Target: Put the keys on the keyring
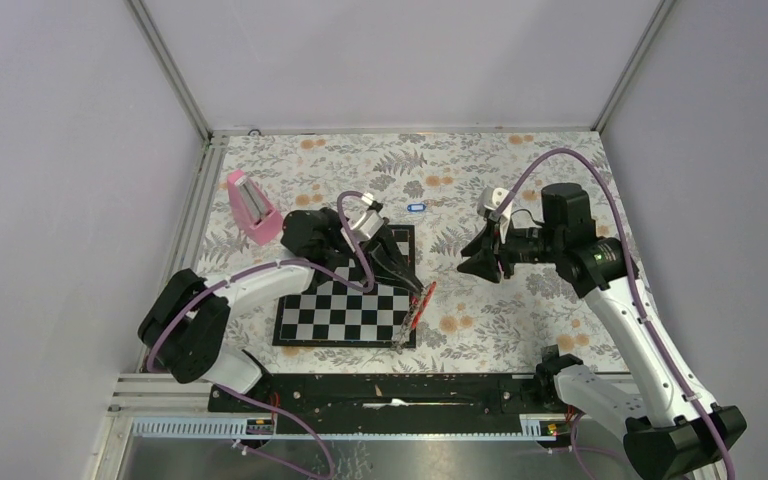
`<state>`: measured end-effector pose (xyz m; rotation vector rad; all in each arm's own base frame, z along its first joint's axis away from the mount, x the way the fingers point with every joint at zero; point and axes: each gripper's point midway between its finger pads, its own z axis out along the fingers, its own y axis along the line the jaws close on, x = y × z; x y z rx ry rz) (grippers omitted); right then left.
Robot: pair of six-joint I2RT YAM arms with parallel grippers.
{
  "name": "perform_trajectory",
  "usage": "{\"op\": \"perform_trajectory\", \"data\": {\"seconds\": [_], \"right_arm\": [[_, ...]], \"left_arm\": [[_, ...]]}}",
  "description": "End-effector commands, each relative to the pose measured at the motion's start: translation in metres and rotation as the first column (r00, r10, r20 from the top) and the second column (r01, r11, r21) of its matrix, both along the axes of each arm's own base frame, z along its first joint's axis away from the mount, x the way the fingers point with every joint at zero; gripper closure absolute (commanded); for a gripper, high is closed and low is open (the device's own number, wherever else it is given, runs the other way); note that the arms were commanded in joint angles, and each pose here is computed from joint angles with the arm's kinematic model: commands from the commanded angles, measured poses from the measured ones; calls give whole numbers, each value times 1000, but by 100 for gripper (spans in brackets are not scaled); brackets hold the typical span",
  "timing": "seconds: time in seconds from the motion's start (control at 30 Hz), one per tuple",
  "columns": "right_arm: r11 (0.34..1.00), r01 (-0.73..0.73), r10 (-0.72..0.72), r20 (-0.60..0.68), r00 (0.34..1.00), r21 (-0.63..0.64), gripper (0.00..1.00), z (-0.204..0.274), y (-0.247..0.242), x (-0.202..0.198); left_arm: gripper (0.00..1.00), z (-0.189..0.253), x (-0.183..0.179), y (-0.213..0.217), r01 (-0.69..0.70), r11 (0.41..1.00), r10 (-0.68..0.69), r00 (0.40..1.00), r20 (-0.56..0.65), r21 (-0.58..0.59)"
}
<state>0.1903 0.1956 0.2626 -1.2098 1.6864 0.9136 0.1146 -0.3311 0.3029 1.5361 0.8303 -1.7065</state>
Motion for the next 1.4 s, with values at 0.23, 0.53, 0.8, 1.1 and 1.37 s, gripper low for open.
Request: {"op": "perform_trajectory", "data": {"seconds": [0.23,0.53,0.8,1.1,1.37], "right_arm": [[995,-93,92,11,996,38,54,-6,4,-17],[993,-109,109,-4,994,44,54,-10,5,-21],[993,-109,109,-13,994,44,53,-12,5,-22],[993,-111,112,-15,994,46,53,-12,5,-23],[994,-107,108,-18,994,37,52,-16,4,-24]], "left_arm": [[100,18,-23,19,145,989,-136,959,251,-20],[100,13,-34,23,196,981,-188,941,281,2],[100,10,-35,23,208,978,-202,937,284,9],[100,8,-34,22,210,978,-205,938,279,12],[100,6,-34,22,216,976,-214,939,268,23]]}}
